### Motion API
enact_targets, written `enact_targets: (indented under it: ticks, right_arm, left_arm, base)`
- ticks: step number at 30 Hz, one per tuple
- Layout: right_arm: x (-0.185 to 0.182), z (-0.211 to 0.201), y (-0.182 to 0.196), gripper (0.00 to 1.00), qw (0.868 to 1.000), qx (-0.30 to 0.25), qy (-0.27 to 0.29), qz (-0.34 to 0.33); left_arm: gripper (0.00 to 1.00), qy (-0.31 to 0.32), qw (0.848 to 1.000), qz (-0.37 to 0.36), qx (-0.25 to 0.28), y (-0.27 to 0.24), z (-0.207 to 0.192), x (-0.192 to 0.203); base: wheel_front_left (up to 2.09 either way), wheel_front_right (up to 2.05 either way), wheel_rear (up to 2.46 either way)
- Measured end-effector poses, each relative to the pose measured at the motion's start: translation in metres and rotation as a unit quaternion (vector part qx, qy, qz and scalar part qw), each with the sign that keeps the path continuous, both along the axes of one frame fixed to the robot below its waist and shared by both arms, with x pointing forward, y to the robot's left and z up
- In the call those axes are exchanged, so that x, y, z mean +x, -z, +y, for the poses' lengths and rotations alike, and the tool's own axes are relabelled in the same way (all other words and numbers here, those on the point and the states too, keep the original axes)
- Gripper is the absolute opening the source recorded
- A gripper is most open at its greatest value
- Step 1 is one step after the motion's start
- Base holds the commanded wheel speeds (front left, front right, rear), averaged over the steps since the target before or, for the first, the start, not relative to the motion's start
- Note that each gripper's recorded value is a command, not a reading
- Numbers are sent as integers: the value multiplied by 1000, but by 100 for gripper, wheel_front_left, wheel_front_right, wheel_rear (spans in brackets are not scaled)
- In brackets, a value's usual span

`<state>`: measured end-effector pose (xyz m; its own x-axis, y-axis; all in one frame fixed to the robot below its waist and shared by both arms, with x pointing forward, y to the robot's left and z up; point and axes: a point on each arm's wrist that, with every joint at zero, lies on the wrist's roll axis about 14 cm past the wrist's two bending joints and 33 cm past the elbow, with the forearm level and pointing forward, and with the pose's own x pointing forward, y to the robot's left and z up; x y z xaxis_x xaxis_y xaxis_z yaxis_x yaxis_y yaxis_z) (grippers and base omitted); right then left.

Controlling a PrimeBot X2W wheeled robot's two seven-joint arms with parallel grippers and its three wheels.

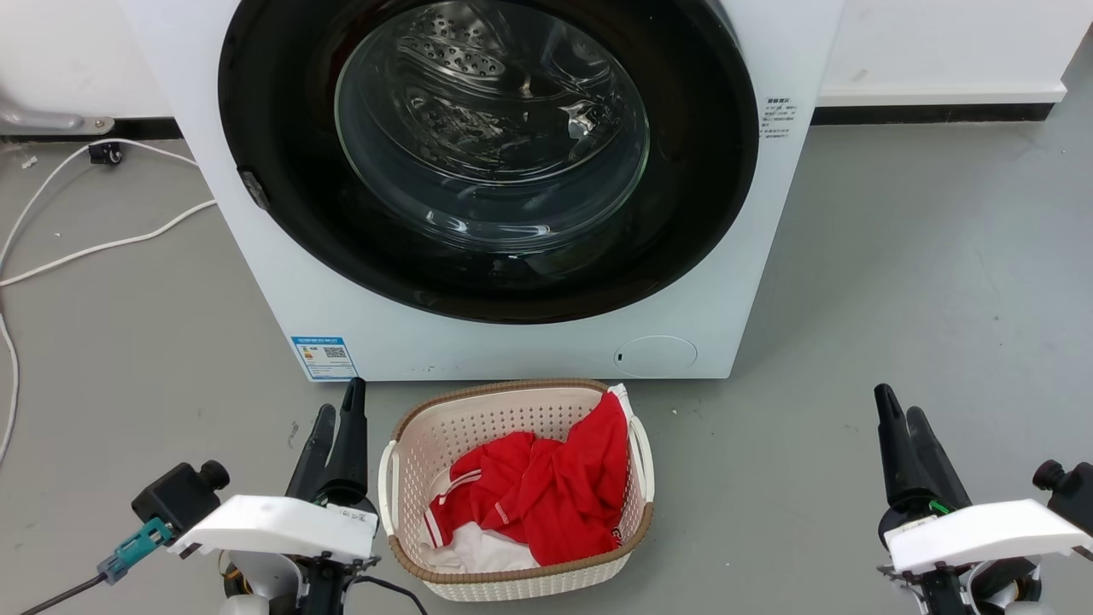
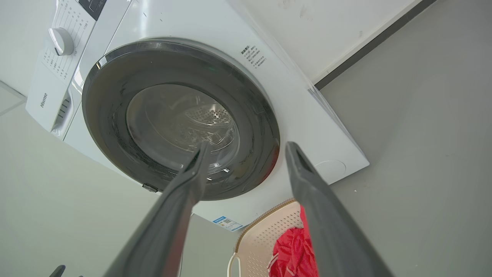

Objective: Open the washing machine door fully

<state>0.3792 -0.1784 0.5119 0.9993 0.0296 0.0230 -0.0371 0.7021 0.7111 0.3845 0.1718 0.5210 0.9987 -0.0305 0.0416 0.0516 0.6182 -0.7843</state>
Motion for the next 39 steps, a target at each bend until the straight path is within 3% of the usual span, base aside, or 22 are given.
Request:
enact_targets:
  ticks: [16, 39]
  right_arm:
    - [-5, 6, -7, 100, 994, -109, -12, -16]
    - [-12, 12, -9, 100, 971, -236, -22, -27]
  left_arm:
    - [100, -2, 993, -16, 120, -5, -5, 0]
    - [100, 3, 965, -48, 256, -12, -16, 1]
  base:
    - [0, 0, 0]
    - [0, 0, 0]
